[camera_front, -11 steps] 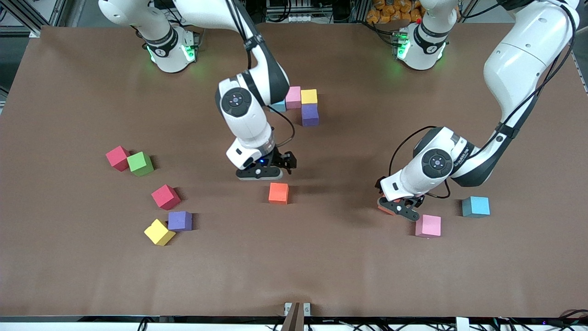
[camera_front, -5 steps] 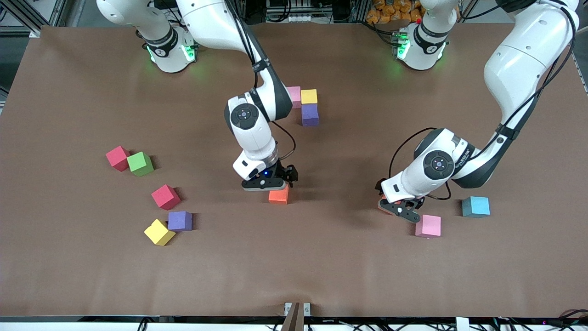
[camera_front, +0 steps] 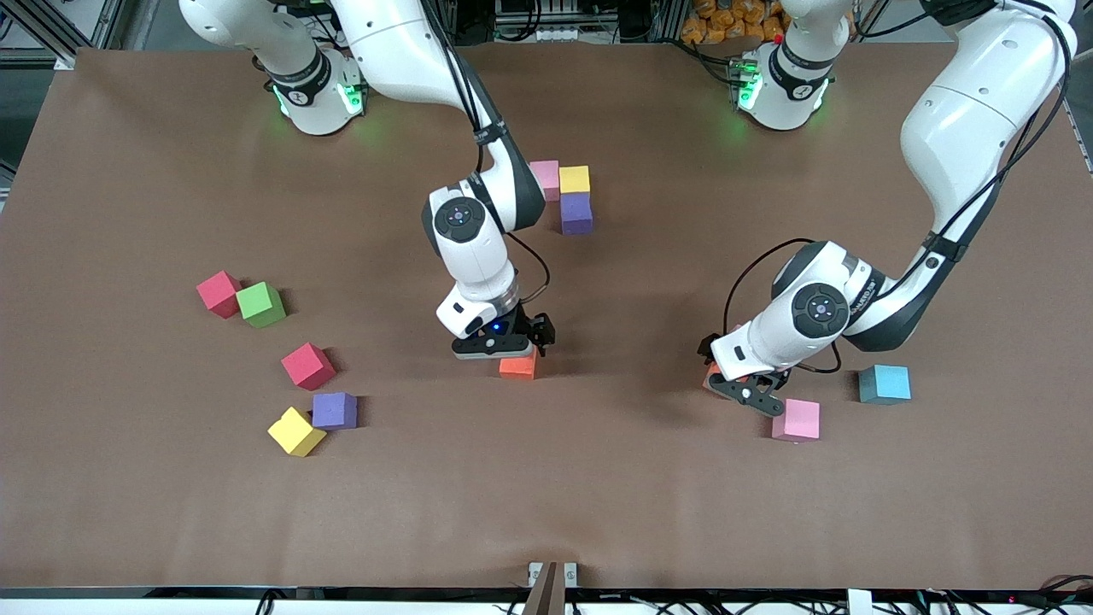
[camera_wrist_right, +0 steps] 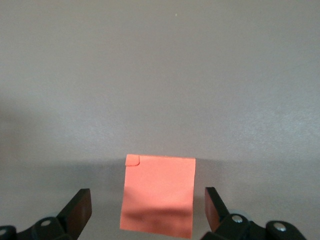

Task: Form number 2 with 11 blocks
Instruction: 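Grasp the lone orange block on the table with the right gripper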

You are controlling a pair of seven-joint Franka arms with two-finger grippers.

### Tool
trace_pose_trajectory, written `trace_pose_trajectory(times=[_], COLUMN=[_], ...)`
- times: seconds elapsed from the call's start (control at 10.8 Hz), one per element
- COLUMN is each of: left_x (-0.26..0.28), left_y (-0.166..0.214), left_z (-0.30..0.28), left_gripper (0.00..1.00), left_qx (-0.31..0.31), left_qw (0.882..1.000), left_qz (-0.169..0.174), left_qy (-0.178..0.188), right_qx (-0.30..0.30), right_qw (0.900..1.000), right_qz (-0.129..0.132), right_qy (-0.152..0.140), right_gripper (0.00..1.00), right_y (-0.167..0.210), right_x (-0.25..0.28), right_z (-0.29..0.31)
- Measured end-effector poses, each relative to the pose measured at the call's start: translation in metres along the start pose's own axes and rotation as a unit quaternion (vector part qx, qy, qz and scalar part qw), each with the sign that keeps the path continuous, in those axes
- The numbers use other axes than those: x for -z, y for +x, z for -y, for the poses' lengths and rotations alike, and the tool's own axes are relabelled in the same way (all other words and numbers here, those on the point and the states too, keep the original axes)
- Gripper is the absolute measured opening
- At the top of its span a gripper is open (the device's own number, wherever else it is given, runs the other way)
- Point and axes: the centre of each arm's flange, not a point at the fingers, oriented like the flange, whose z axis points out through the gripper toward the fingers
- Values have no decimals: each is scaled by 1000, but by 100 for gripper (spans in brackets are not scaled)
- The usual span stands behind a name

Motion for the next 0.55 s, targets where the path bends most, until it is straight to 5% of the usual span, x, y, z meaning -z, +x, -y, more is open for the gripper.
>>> trace_pose_trajectory(times=[0.55], left_x=[0], left_y=[0], left_z=[0], left_gripper=[98], left_qx=[2], left_qw=[1000], left_qz=[0], left_qy=[-2], right_qx=[-2], right_qw=[1000], right_qz=[-15], right_qy=[-6], right_gripper=[100], right_y=[-8], right_x=[-21], right_z=[-3])
